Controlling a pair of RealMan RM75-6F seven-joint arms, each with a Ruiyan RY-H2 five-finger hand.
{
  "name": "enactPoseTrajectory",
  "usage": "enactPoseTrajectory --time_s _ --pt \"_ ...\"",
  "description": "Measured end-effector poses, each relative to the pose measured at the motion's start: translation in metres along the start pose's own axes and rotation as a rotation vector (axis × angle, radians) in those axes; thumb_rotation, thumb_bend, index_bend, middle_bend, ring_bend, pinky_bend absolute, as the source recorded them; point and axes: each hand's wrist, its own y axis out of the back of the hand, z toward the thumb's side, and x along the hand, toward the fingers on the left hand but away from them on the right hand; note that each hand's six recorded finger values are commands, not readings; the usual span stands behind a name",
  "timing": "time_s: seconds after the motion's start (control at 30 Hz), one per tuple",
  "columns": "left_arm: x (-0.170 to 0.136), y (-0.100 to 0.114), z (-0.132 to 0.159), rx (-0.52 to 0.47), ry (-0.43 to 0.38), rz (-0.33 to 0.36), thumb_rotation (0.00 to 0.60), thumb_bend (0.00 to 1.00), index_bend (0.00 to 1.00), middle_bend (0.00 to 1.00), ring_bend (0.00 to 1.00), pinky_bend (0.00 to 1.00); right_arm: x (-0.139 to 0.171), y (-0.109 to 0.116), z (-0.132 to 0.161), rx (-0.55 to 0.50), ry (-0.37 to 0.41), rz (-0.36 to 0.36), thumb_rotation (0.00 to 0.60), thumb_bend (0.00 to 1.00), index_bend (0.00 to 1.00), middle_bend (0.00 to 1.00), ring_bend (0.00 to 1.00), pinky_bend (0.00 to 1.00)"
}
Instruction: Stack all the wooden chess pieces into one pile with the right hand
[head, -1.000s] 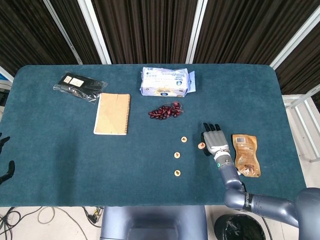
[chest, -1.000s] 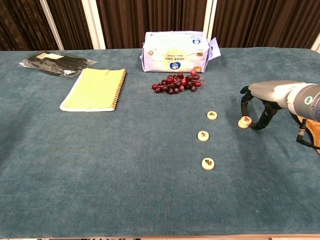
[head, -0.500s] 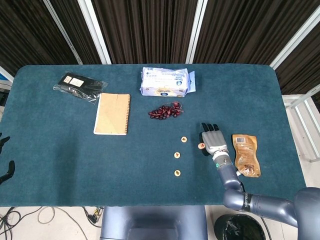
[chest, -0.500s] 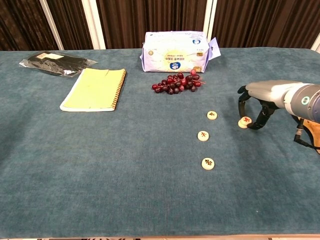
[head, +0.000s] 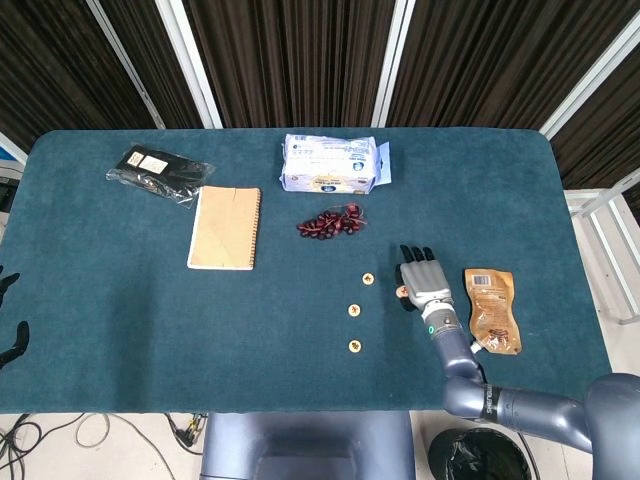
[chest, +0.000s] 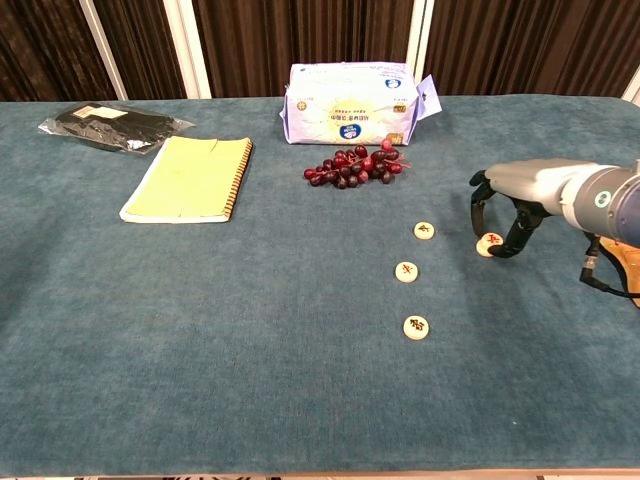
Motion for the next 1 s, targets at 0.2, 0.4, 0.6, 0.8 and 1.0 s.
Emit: enactPoseTrajectory --time_s 0.2,0.4,0.6,0.8,1.0 --pt "0.0 0.001 0.0 -0.003 -0.001 0.002 0.6 0.49 0.13 0.0 0.0 0.0 -0.001 0.006 0.012 -0.007 0.026 -0.002 0.6 0.41 0.45 0.0 0.0 0.0" --pt "0.0 0.0 0.001 -0.004 -0.003 -0.001 0.6 0.49 0.13 0.0 0.0 0.0 -0.004 0.014 0.03 -0.01 0.054 -0.012 0.6 0.41 0.45 0.0 0.0 0.0" --pt "0.0 0.001 0.001 -0.008 -0.003 0.002 0.6 0.49 0.13 0.0 0.0 0.0 -0.012 0.022 0.048 -0.006 0.065 -0.03 0.6 0.41 0.45 0.0 0.0 0.0" --pt "0.0 0.001 0.001 -0.012 -0.004 0.002 0.6 0.49 0.13 0.0 0.0 0.0 -0.02 0.022 0.054 -0.01 0.049 -0.023 0.6 0.41 0.45 0.0 0.0 0.0" --pt "0.0 0.002 0.001 -0.015 -0.005 0.003 0.6 0.49 0.13 0.0 0.0 0.0 -0.025 0.018 0.059 -0.008 0.046 -0.013 0.6 0.41 0.45 0.0 0.0 0.0"
